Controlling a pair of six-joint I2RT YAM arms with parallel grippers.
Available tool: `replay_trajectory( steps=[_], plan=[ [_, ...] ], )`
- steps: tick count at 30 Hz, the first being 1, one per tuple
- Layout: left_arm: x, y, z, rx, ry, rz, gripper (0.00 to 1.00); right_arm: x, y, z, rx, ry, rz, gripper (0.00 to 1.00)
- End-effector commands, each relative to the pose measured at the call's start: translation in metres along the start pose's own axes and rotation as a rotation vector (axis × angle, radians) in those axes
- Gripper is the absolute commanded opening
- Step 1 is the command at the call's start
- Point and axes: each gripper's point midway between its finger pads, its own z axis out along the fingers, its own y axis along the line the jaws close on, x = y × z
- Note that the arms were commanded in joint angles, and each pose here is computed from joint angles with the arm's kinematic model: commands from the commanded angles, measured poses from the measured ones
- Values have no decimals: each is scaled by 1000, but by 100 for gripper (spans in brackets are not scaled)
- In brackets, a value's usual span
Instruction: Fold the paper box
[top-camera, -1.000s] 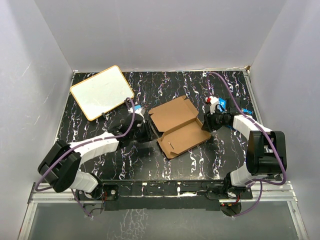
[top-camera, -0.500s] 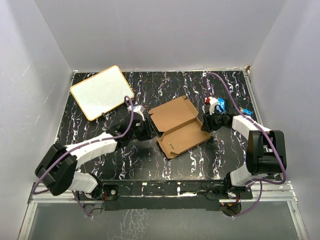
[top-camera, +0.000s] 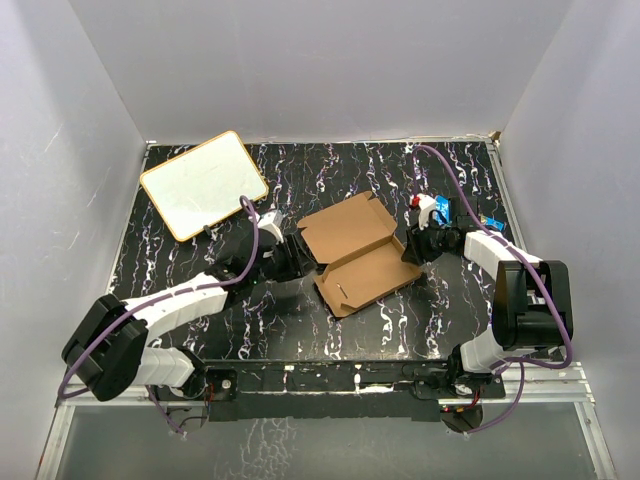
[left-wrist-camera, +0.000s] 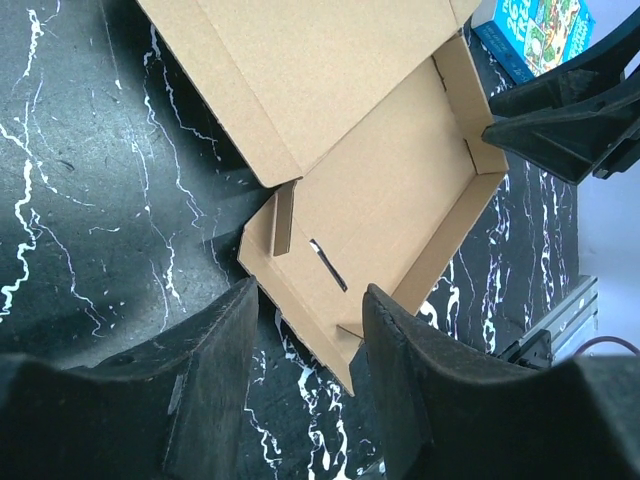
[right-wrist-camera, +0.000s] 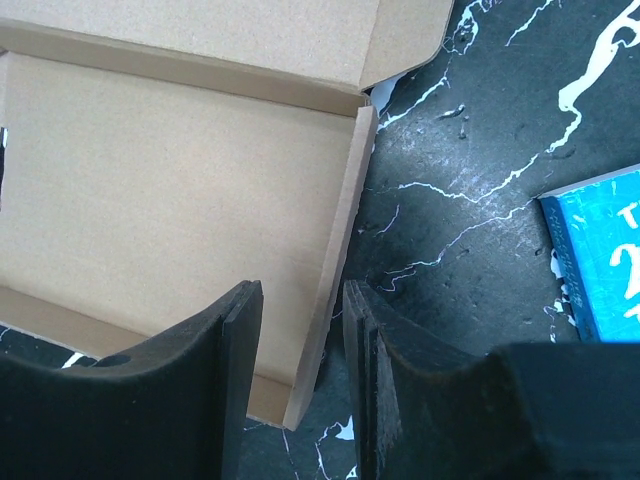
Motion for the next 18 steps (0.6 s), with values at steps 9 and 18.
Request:
replay_trajectory(
  steps=[9, 18],
  plan=[
    [-15, -18, 0, 21, 23, 50, 45, -7, 7, -4, -49, -25, -53, 42],
    [-15, -17, -2, -3, 39, 59, 45, -5, 22, -8, -134, -26, -85, 43]
  ],
)
